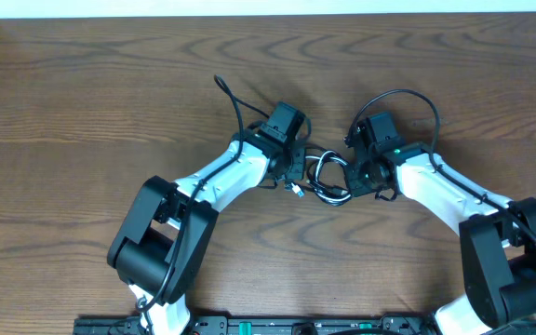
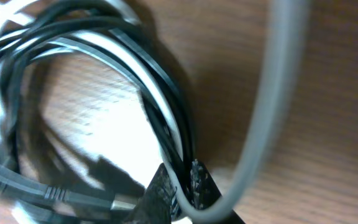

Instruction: Untangle cables

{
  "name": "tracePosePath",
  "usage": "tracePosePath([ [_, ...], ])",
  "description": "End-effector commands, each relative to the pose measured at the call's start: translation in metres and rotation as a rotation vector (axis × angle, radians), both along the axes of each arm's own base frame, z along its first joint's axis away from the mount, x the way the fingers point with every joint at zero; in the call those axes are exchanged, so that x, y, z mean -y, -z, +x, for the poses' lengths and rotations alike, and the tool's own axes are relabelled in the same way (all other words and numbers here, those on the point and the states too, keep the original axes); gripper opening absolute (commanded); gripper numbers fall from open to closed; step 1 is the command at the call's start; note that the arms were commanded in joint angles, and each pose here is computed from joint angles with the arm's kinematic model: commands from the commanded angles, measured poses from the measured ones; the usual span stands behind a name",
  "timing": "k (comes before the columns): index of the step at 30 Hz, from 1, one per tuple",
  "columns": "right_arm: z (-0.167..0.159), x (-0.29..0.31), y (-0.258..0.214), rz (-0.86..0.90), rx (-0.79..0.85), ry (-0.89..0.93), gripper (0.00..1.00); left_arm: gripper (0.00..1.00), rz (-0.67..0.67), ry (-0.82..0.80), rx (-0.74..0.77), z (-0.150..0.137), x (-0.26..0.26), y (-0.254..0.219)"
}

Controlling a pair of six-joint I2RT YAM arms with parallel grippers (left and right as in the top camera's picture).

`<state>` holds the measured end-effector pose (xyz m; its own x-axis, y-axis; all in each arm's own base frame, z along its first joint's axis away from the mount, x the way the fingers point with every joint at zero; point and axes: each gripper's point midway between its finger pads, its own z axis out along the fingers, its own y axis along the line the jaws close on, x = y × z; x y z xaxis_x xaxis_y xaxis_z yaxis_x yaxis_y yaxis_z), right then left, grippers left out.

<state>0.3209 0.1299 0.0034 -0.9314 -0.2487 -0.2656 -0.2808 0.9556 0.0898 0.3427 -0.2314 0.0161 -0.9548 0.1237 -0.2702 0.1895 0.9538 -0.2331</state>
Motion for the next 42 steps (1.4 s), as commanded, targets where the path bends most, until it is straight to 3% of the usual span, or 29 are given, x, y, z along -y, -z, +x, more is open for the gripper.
tracePosePath([
  [1, 0.009, 0.025, 0.016, -0.167, 0.029, -0.058, 0.03, 0.08, 0.067, 0.063, 0.057, 0.012, -0.014, -0.015],
  [5, 0.029, 0.016, 0.015, -0.173, 0.123, -0.192, 0.03, 0.07, 0.114, 0.12, 0.01, 0.001, -0.024, -0.014],
  [11, 0.055, -0.009, 0.002, -0.06, 0.246, -0.213, 0.01, 0.07, 0.118, 0.144, -0.07, -0.02, -0.025, -0.01],
  [18, 0.059, -0.021, -0.044, 0.025, 0.303, -0.195, 0.08, 0.08, 0.11, 0.135, -0.039, -0.006, -0.023, -0.026],
  [19, 0.058, -0.024, -0.057, 0.047, 0.322, -0.197, 0.12, 0.16, 0.106, 0.124, -0.036, -0.002, -0.022, -0.033],
  [21, 0.056, -0.029, -0.077, 0.09, 0.352, -0.197, 0.38, 0.36, 0.096, 0.105, -0.03, 0.005, -0.02, -0.049],
  [23, 0.053, -0.028, -0.093, 0.117, 0.367, -0.16, 0.53, 0.47, 0.084, 0.1, -0.012, 0.012, -0.016, -0.06],
  [26, 0.049, -0.017, -0.099, 0.143, 0.339, -0.07, 0.67, 0.48, 0.034, 0.099, 0.005, 0.017, -0.006, -0.067],
  [28, 0.046, -0.012, -0.096, 0.177, 0.303, -0.033, 0.71, 0.48, -0.001, 0.11, 0.001, 0.017, 0.001, -0.066],
  [35, 0.049, 0.0, -0.069, 0.335, 0.163, 0.079, 0.68, 0.48, -0.034, 0.135, -0.056, 0.011, 0.013, -0.04],
  [42, 0.055, -0.017, -0.05, 0.526, 0.09, 0.039, 0.61, 0.54, -0.07, 0.168, -0.056, 0.015, 0.036, -0.016],
])
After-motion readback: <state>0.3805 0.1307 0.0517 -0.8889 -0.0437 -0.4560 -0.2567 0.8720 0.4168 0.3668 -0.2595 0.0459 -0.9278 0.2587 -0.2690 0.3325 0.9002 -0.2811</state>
